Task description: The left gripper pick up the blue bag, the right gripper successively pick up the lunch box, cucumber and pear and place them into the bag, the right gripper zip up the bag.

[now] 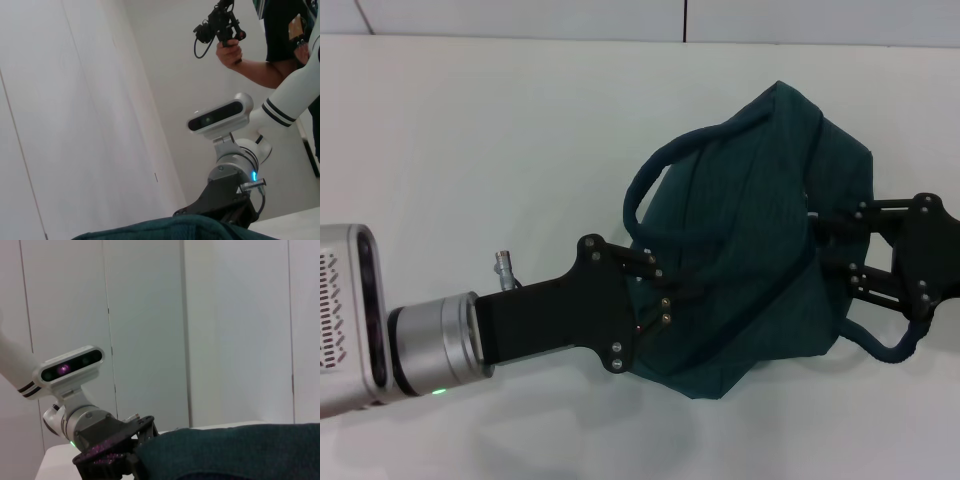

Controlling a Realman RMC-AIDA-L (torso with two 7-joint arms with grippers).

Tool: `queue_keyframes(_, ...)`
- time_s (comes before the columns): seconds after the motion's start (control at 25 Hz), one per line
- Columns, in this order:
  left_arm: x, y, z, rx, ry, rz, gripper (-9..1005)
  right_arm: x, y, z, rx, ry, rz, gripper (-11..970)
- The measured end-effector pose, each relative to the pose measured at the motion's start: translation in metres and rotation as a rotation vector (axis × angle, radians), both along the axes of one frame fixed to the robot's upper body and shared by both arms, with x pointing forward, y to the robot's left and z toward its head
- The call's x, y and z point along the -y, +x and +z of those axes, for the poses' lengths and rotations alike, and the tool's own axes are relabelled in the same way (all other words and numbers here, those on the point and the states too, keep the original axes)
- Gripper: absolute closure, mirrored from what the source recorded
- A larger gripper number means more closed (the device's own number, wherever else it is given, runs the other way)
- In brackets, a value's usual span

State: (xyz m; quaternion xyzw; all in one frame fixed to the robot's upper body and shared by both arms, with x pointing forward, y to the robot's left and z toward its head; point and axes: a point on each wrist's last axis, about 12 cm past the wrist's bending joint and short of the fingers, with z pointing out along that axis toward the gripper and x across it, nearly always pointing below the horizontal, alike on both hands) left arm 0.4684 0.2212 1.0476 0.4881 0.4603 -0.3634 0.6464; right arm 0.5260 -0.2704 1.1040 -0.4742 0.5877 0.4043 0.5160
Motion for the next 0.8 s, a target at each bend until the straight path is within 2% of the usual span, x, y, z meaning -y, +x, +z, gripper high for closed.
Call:
queue_keyframes(0.52,-0.0007,-0.0018,-0.0012,-0.001,0.003,0.000,908,0.0023,0.0010,-0.0039,0.002,0.018,-0.075,571)
queue_keyframes(0.8,-0.0012,-0.0023,-0.0005,-0.009,-0.012,0.010,907,0.0007,-0.0028,-0.0002,0.062,0.042,-0.112,567)
